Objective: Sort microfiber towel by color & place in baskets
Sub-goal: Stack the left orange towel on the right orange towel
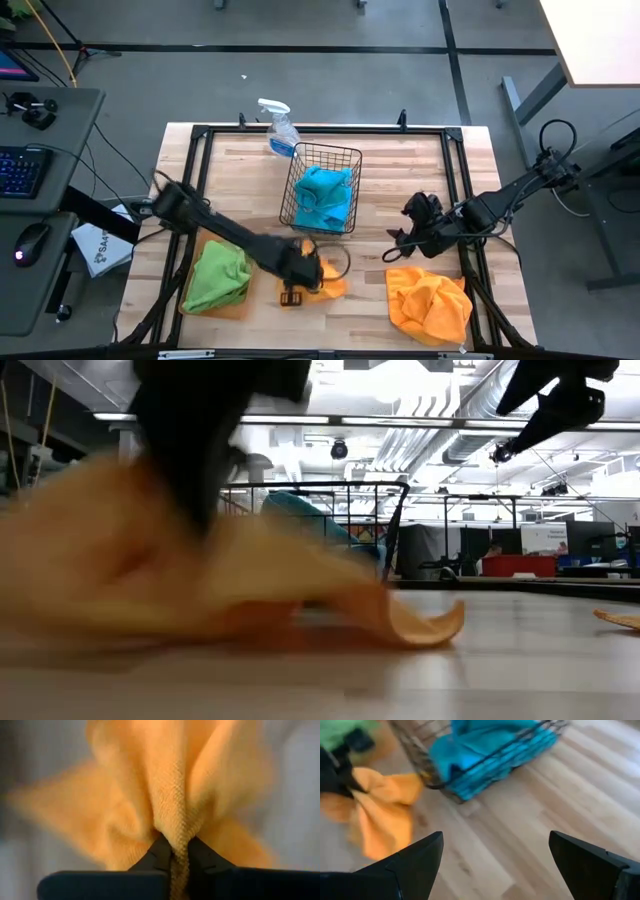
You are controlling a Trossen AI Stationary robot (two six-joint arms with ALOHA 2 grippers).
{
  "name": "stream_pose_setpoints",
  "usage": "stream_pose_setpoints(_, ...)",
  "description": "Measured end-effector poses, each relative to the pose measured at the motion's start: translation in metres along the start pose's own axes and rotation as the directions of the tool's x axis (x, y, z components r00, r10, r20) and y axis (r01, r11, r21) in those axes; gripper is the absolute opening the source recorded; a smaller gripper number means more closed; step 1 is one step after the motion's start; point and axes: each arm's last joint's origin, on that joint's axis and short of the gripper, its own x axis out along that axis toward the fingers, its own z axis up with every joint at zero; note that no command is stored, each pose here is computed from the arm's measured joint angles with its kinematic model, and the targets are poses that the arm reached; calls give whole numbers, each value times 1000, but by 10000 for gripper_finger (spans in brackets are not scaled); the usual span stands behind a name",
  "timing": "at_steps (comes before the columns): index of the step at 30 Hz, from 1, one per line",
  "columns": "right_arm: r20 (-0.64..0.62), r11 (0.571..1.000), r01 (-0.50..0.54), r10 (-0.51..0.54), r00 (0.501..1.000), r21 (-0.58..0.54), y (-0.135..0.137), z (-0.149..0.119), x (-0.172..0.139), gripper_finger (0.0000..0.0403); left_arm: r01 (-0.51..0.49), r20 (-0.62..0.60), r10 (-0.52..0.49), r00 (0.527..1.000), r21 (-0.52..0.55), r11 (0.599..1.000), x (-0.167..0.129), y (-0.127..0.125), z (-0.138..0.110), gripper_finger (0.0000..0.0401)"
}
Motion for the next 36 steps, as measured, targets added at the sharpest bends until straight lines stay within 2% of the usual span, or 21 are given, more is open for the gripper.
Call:
stream_pose_setpoints(3,16,995,-101,101,995,-14,10,4,-1,360,15,197,-16,980,7,1000,-57,6,12,6)
stream_pose_setpoints(6,98,966,-257,260,961,-42,26,14,-4,360,0,329,9,944,-27,1000,-101,13,14,4)
stream_pose_setpoints(10,254,899,-428,438,862,-95,45,31,-15,360,-14,497,67,865,-109,994,-155,25,15,2)
stream_pose_setpoints(12,326,866,-482,498,803,-134,53,39,-20,360,-27,533,96,840,-136,990,-168,29,16,2)
stream_pose_setpoints(14,368,846,-495,532,762,-199,60,43,-21,360,-34,547,103,831,-135,990,-172,31,21,1)
stream_pose_setpoints(16,391,840,-469,542,744,-273,66,44,-17,360,-46,545,110,832,-128,991,-170,34,24,1)
stream_pose_setpoints(20,383,840,-393,526,759,-374,74,41,-3,360,-56,526,112,843,-121,991,-162,36,29,1)
stream_pose_setpoints(31,292,840,-289,450,844,-459,91,25,47,360,-63,517,92,851,-73,995,-130,30,49,0)
stream_pose_setpoints(36,233,823,-286,441,867,-491,97,15,65,360,-67,556,81,827,-45,997,-131,28,54,0)
